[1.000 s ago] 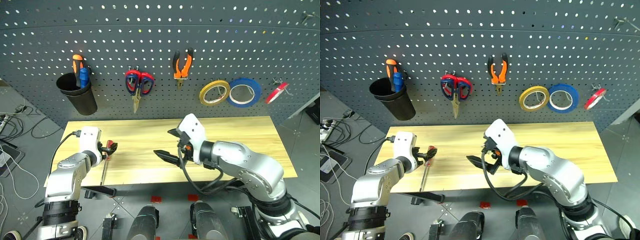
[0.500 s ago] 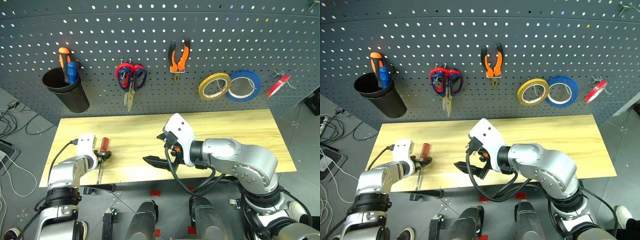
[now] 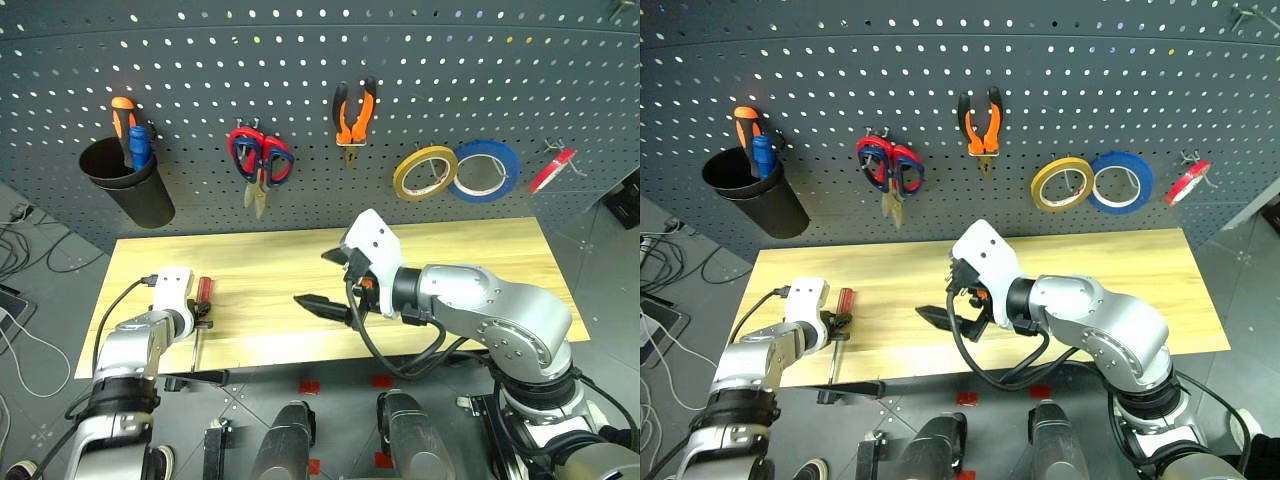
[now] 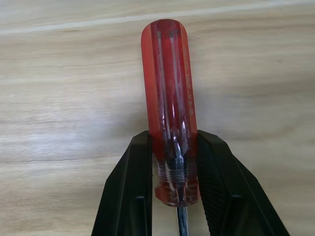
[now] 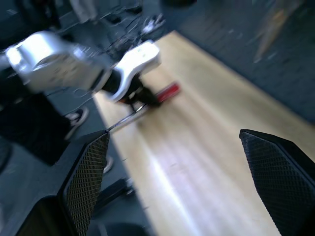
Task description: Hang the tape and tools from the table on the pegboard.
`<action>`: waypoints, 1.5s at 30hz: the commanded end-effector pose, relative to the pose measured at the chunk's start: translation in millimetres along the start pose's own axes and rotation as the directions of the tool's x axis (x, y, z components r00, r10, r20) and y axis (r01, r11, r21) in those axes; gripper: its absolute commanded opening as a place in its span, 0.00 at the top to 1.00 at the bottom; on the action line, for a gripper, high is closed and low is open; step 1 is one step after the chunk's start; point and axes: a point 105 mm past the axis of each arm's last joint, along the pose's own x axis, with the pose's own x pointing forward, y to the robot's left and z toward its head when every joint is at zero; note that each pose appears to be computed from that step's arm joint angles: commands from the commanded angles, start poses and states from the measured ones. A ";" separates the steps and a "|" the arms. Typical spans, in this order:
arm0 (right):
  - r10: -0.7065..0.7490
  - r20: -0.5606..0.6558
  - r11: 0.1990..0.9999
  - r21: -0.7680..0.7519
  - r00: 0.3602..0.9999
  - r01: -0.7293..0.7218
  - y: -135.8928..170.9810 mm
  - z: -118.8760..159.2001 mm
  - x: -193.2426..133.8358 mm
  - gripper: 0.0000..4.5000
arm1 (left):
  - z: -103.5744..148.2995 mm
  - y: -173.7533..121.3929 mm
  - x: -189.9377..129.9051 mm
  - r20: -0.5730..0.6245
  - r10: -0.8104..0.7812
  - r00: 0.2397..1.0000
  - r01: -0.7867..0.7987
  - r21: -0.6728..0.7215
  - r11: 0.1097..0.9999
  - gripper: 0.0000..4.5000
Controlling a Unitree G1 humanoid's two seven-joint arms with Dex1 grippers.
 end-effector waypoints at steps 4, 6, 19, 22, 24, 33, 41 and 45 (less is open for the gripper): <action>0.036 0.212 0.988 -0.155 0.977 -0.003 2.5 39.6 -21.5 0.00 | 65.0 -33.5 -64.9 0.362 -0.187 0.913 0.127 0.182 0.975 0.80; 0.048 0.249 0.982 -0.188 0.967 0.000 2.2 48.0 -26.9 0.00 | 75.0 -42.1 -86.1 0.423 -0.241 0.873 0.154 0.230 0.961 0.80; 0.055 0.334 0.950 -0.308 0.941 0.054 -16.2 79.0 -44.1 0.00 | 194.5 -20.6 -185.3 0.795 -0.152 0.588 -0.134 0.280 0.951 0.80; 0.051 0.356 0.952 -0.300 0.933 0.062 -17.7 84.6 -43.1 0.00 | 222.1 -3.0 -199.9 0.858 -0.098 0.504 -0.221 0.238 0.946 0.80; 0.053 0.359 0.953 -0.297 0.932 0.060 -16.7 85.0 -40.7 0.00 | 236.8 9.5 -204.0 0.891 -0.054 0.451 -0.261 0.190 0.946 0.80; 0.097 0.365 0.941 -0.337 0.926 0.034 -9.9 88.7 -25.3 0.00 | 261.2 30.3 -159.7 0.921 0.019 0.388 -0.297 0.106 0.949 0.80; 0.113 0.366 0.940 -0.341 0.924 0.020 -6.8 88.1 -22.2 0.00 | 259.8 26.5 -136.7 0.927 0.027 0.375 -0.299 0.094 0.950 0.80; 0.118 0.358 0.939 -0.343 0.926 0.013 -5.2 85.8 -21.8 0.00 | 247.1 31.9 -131.0 0.923 0.066 0.379 -0.314 0.062 0.947 0.80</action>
